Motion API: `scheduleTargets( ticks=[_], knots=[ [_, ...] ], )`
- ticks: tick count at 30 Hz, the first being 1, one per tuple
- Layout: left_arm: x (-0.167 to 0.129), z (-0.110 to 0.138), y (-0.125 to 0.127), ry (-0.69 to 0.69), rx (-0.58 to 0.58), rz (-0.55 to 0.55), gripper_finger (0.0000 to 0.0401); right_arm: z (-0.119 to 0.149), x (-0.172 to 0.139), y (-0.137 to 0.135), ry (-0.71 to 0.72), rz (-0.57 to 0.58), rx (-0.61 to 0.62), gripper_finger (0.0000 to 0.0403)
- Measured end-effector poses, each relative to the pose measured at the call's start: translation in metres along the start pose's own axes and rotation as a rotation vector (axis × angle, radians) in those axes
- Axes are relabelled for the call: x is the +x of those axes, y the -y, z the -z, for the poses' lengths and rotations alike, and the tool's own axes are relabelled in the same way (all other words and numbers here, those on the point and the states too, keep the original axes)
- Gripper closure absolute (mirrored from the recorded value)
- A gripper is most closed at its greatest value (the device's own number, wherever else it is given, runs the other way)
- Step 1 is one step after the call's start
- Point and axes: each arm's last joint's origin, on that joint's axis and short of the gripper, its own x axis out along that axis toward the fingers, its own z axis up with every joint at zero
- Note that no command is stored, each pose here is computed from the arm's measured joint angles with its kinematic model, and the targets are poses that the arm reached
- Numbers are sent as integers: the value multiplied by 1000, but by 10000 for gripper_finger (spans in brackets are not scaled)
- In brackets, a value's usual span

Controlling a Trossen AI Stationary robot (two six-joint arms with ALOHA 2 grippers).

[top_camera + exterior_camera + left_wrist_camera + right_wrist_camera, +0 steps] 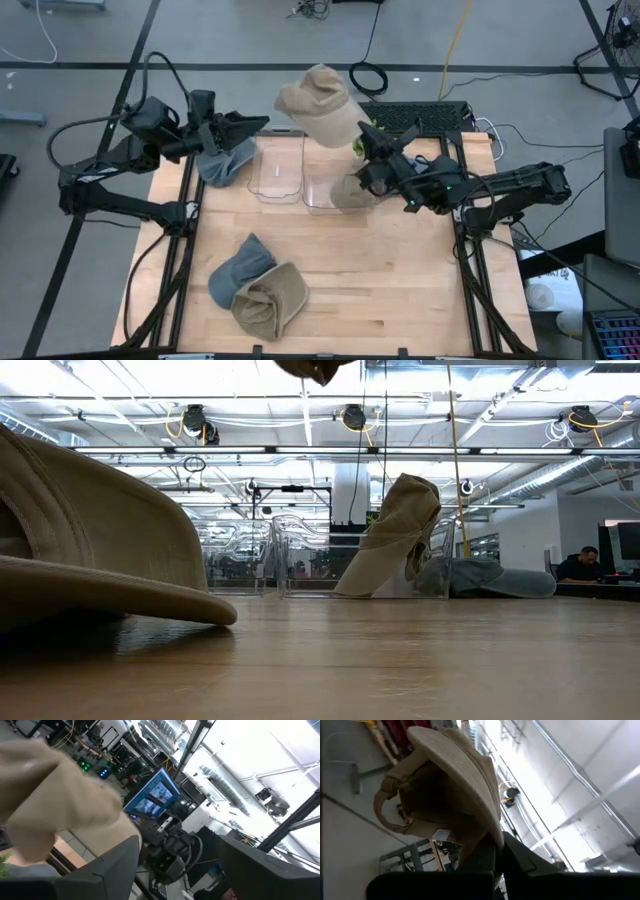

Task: Pick & Place hat
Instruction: Put the top brown cap into the right transparent bin

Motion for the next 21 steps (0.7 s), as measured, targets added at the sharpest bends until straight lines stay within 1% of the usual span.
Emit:
scheduleTargets(
  ticks=[4, 12, 17, 21],
  knots=[
    [10, 4, -5, -14, -1, -7, 136, 0, 0, 5, -4, 24, 19, 403],
    [27, 9, -9, -16, 6, 43, 152, -4, 5, 26, -6, 69, 55, 403],
    [37, 11, -11, 1, 13, 61, 146, -5, 7, 35, -5, 88, 72, 403],
    [47, 14, -15, 17, 15, 78, 136, -7, 7, 37, 35, 95, 66, 403]
  ],
)
